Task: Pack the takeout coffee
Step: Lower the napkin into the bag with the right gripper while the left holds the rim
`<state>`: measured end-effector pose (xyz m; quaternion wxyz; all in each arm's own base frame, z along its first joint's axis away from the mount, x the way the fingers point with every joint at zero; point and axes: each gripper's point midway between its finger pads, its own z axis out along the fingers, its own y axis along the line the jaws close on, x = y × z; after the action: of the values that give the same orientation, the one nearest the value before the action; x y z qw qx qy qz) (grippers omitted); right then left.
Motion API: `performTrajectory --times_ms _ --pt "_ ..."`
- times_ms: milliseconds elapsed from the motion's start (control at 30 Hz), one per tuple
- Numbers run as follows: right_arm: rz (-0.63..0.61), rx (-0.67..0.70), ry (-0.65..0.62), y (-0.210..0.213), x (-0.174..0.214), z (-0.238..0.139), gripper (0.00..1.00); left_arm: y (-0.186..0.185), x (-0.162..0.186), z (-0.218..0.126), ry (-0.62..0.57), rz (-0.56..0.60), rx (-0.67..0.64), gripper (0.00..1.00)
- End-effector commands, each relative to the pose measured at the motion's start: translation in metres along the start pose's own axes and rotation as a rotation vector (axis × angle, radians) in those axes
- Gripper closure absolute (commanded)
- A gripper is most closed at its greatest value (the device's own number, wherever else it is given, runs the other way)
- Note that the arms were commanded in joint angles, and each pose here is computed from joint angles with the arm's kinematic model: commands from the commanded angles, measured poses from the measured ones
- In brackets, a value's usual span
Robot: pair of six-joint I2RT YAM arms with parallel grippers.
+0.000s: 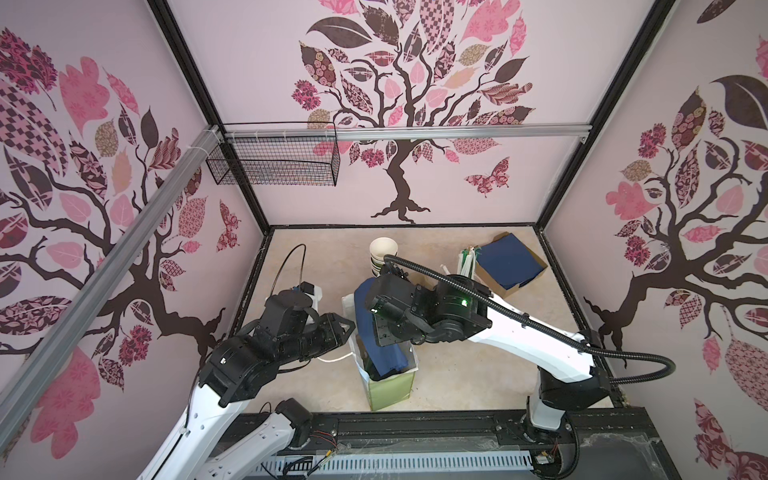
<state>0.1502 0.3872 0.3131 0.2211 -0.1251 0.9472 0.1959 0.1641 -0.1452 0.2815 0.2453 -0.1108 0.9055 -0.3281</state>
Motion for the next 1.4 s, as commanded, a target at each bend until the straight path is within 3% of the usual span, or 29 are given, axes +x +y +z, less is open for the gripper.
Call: performTrajectory --times_ms 0,367,567,833,967,1067,1233,1367 --pt "0.008 0.029 0.029 -0.001 0.01 0.017 1.0 0.005 0.002 0.009 0.006 -0.005 0.001 0.73" --pt "0.058 -0.083 0.048 0.016 0.007 0.057 1.0 0.017 0.01 0.014 0.021 -0.019 -0.024 1.0" --pt "0.117 -0.132 0.067 0.013 0.007 0.09 1.0 0.015 0.011 0.013 0.019 -0.018 -0.011 1.0" --pt "0.113 -0.083 0.091 -0.001 0.02 0.125 1.0 0.017 0.012 0.011 0.014 -0.025 -0.009 1.0" --pt "0.091 -0.06 0.114 -0.006 0.028 0.136 0.91 0.018 0.012 0.01 0.008 -0.031 -0.007 1.0" --pt "0.082 -0.061 0.105 -0.006 0.025 0.132 0.78 0.019 0.011 0.01 0.0 -0.031 -0.011 1.0" --pt "0.083 -0.096 0.052 0.0 0.009 0.103 0.56 0.023 0.01 0.01 -0.01 -0.032 -0.029 1.0" --pt "0.08 -0.131 0.011 0.004 0.0 0.077 0.47 0.024 0.008 0.011 -0.019 -0.032 -0.037 1.0"
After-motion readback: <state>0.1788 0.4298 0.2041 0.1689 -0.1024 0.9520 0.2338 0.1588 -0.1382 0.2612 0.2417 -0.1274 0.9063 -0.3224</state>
